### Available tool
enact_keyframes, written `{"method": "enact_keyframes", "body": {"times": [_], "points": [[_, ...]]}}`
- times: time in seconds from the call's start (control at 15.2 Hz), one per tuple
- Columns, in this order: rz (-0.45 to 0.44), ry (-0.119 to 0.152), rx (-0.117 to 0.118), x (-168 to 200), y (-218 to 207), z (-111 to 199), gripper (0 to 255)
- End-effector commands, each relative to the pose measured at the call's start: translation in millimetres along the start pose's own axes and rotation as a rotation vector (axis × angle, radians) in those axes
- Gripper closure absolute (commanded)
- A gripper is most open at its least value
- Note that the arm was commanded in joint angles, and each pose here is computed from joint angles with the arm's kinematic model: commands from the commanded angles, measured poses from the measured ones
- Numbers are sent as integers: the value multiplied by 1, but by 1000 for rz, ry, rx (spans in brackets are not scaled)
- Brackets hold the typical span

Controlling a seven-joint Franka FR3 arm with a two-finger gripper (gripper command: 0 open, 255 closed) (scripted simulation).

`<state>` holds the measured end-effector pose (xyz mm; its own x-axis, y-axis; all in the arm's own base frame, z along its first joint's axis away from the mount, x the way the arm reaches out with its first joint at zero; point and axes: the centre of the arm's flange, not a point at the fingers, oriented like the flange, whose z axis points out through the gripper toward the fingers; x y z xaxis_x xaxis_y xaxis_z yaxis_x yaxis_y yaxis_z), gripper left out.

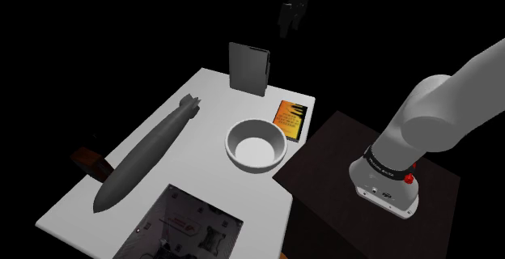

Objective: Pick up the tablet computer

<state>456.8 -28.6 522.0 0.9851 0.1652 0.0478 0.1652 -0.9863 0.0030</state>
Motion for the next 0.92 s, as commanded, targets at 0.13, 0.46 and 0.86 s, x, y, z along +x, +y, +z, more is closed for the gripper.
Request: {"method": "enact_keyframes", "body": {"times": [0.13, 0.46, 0.86], "points": [[-52, 8, 5, 45, 11, 26, 0], [-116, 16, 13, 102, 20, 57, 0], [-193, 26, 22, 170, 25, 94, 0]]}}
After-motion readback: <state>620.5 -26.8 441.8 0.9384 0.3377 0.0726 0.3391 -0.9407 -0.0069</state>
